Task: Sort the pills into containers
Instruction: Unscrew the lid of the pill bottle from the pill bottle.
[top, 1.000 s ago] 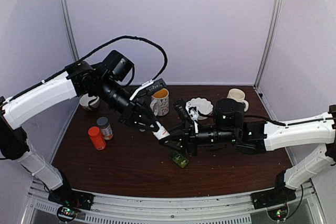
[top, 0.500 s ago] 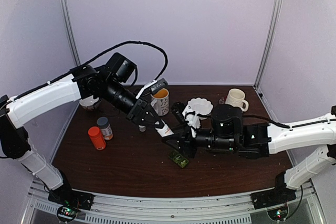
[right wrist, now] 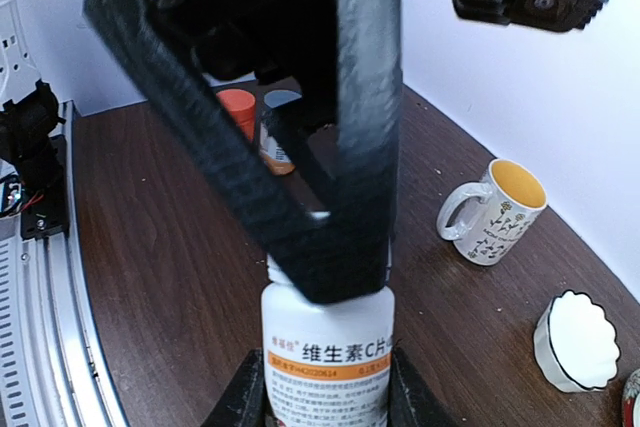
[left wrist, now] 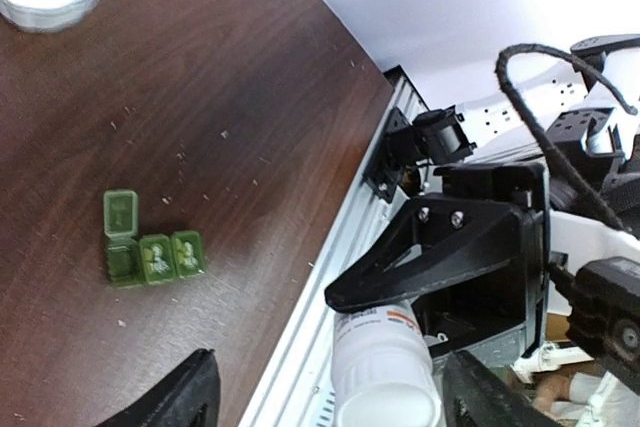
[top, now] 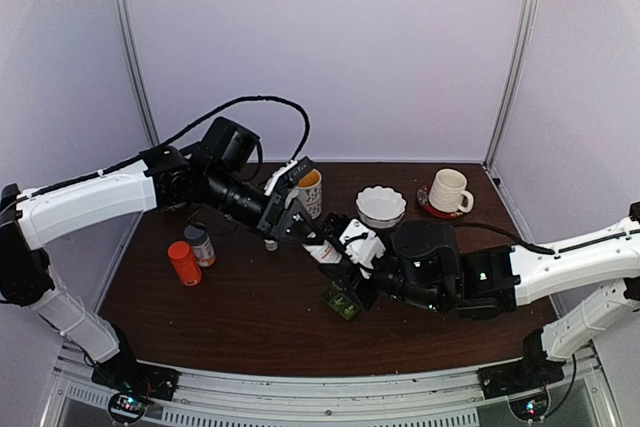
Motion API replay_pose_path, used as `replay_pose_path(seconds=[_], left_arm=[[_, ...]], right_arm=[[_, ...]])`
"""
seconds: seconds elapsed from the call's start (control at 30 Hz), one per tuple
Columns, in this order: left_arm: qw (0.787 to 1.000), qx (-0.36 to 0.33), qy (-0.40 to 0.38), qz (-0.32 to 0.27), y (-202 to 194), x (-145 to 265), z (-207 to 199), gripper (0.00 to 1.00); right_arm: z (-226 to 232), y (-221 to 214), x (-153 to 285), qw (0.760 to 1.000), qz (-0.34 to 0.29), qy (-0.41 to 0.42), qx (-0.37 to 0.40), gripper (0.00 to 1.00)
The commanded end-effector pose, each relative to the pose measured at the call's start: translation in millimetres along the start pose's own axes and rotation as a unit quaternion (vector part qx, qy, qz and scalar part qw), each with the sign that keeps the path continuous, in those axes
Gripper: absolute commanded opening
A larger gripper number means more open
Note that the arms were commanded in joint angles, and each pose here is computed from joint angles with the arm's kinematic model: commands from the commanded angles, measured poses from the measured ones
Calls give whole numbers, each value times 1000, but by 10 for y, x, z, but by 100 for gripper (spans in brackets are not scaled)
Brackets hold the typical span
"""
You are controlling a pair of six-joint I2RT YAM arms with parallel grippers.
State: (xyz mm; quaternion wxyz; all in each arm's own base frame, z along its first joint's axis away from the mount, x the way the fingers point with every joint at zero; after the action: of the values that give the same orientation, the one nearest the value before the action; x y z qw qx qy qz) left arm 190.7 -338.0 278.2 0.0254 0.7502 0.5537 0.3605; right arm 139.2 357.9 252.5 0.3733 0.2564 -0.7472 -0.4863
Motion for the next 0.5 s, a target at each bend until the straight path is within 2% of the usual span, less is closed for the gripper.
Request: replay_pose_path(seconds=[0.0,0.1,0.2,0.3,0.33,0.4,0.47], left_arm=[[989,-104,24,-102,186,384,-244,87],[974,-187,18,-130,159,560,-406,94],[940,-290,9,-178,125,762,-590,98],[878,-408,7,-252,-7,977,-726,98],[856,-448,9,-259,-108,960,-674,98],[793,-540,5,-283,-264,1005,-701,98],[748,-592,3,-299,-394,1032,-701,98]], right_arm=[[80,197,69,999,-32,44,-4,0],[162,203,94,996,-30,82,-8,0],[223,217,142,993,-29,116,-17,0],[259,268,215,987,-36,149,-38,0],[271,295,246,985,-41,162,-48,0],[276,347,305,979,-52,186,-67,0],[263,393,345,972,-58,212,-81,0]])
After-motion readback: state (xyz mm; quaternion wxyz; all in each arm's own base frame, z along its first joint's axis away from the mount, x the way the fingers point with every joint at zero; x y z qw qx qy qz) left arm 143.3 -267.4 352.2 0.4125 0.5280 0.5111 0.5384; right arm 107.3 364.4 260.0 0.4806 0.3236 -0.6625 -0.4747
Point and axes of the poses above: each gripper's point midway between its finger pads, its own x axis back along the fingers, its own z axis along the line the jaws close on, y = z × x, the point moved 5 cm from there along x, back along the fingers, and after that the axes turned 5 degrees about x, right-handed, at the moved point
